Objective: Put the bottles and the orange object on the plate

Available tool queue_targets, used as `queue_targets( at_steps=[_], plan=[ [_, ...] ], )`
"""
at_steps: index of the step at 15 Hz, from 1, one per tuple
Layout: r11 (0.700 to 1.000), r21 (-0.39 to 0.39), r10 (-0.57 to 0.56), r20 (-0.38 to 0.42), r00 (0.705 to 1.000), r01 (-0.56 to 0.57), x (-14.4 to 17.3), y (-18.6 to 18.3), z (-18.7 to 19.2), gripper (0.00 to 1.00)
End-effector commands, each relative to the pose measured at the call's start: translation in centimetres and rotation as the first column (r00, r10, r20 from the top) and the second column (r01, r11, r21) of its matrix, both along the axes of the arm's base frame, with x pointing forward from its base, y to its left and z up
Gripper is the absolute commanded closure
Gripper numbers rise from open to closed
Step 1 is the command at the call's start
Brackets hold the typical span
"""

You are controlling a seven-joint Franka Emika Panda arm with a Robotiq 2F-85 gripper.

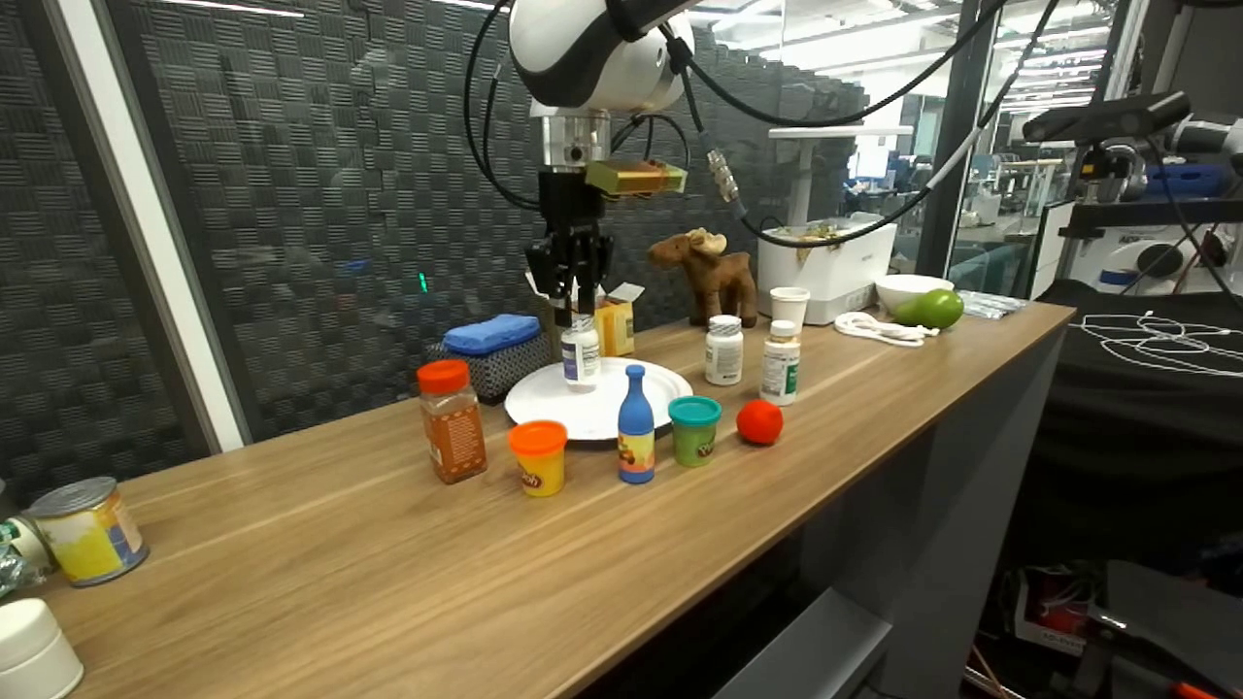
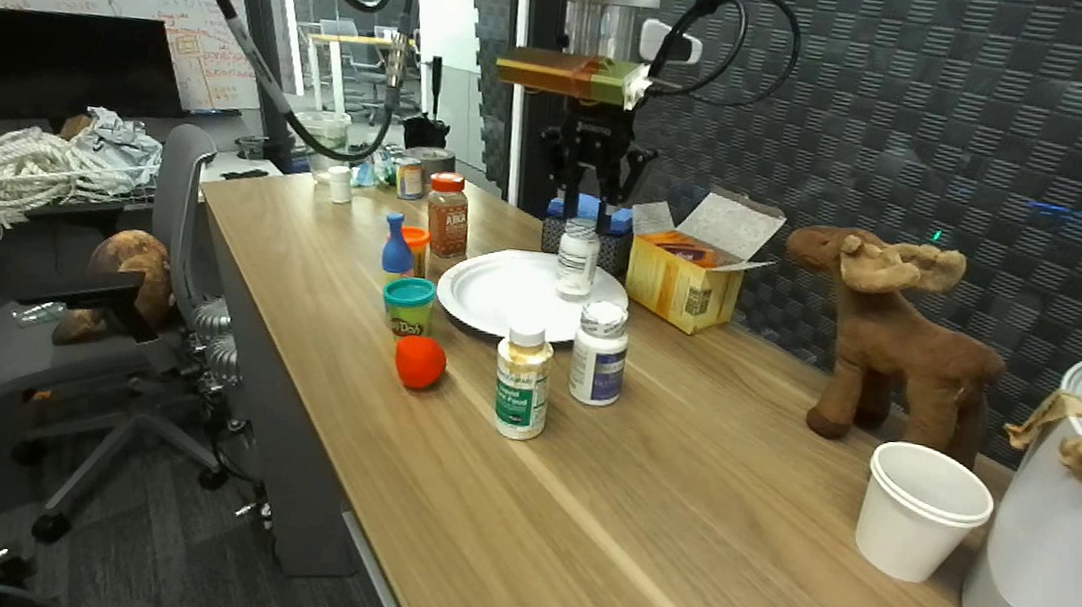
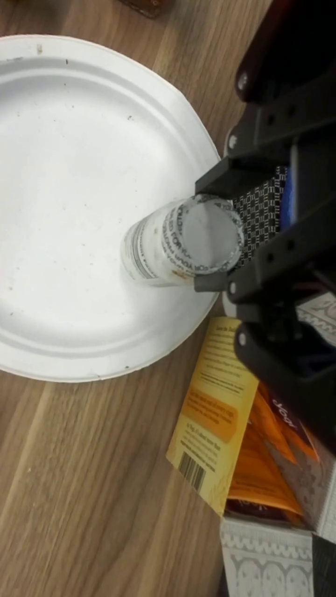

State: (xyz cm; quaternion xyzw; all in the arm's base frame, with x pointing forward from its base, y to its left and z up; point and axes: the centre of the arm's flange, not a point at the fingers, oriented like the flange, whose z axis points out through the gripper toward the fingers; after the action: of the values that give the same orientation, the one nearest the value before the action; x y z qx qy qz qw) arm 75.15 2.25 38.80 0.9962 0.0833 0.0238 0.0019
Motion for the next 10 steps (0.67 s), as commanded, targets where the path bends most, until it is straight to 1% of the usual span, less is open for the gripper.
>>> queue_targets(
  at_steps=[1, 2, 3, 4, 5, 9, 10],
  plan=[
    [0.999, -0.016, 0.035, 0.001, 0.999, -0.035, 1.3, 0.2, -0.7, 0.81],
    [0.999, -0.018, 0.043, -0.005, 0.999, -0.043, 1.3, 0.3, -1.2, 0.81],
    [0.998, -0.032, 0.048, -0.01, 0.999, -0.049, 1.4, 0.3, -1.5, 0.64],
    [0.998, -0.033, 0.056, -0.01, 0.998, -0.056, 1.3, 0.3, -1.1, 0.31],
    [0.998, -0.031, 0.061, -0.014, 0.998, -0.062, 1.1, 0.2, -1.0, 0.3],
    [0.998, -0.037, 0.054, -0.041, 0.998, -0.056, -1.2, 0.0, 0.7, 0.02],
    [0.998, -0.053, 0.035, -0.041, 0.999, -0.037, -1.7, -0.2, 1.3, 0.0]
  ],
)
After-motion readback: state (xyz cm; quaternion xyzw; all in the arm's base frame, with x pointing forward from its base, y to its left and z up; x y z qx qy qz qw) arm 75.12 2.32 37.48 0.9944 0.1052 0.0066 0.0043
